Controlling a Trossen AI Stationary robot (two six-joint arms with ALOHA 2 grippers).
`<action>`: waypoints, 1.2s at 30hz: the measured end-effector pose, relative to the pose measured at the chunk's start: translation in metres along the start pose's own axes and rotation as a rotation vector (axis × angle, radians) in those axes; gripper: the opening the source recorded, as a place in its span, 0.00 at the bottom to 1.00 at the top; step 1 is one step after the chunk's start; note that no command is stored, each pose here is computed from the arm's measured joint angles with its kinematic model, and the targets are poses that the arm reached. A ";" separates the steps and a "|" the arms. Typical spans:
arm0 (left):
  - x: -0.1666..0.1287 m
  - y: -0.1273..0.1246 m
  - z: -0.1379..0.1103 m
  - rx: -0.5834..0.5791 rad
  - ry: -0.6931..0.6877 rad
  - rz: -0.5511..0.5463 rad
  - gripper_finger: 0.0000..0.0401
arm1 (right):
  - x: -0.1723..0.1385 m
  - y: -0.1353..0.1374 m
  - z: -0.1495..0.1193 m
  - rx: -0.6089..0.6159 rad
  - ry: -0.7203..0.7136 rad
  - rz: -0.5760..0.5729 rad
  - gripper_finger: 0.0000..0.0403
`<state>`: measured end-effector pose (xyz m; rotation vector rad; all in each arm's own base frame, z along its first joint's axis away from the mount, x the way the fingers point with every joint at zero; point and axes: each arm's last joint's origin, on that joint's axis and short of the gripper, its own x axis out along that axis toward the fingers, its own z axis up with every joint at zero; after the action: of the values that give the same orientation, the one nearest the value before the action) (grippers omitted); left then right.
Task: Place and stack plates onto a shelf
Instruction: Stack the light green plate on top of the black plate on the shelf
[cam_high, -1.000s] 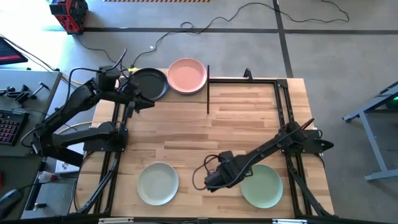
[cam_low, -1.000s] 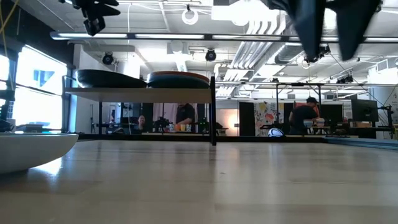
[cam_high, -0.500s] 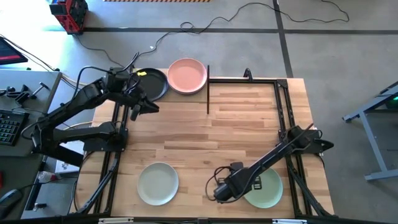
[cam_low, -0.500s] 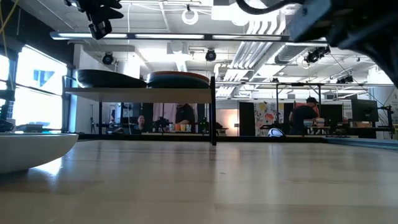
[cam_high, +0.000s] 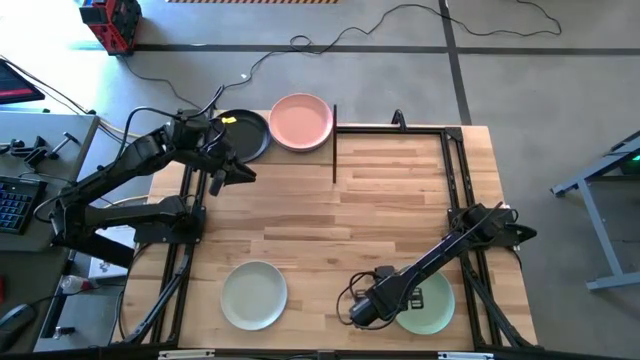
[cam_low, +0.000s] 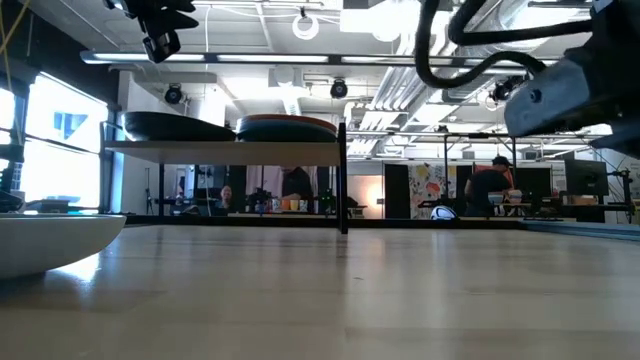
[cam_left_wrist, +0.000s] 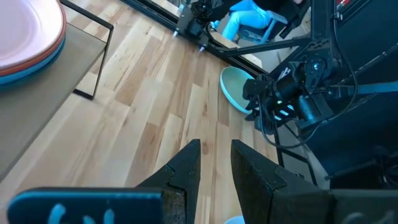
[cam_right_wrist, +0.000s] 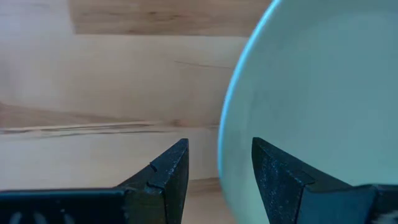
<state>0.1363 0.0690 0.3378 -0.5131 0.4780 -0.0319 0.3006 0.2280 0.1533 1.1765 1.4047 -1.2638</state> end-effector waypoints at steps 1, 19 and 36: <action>0.000 0.000 0.000 0.000 0.000 0.000 0.20 | 0.000 -0.001 0.001 0.002 -0.002 -0.010 0.38; 0.000 0.002 0.000 -0.002 -0.011 0.069 0.20 | 0.000 -0.004 0.003 -0.039 -0.025 -0.052 0.01; 0.016 0.014 0.002 -0.102 0.056 0.084 0.20 | -0.094 -0.001 -0.006 -0.176 -0.219 0.069 0.00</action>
<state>0.1500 0.0800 0.3255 -0.5927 0.5580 0.0588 0.3146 0.2263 0.2469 0.9298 1.2745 -1.1576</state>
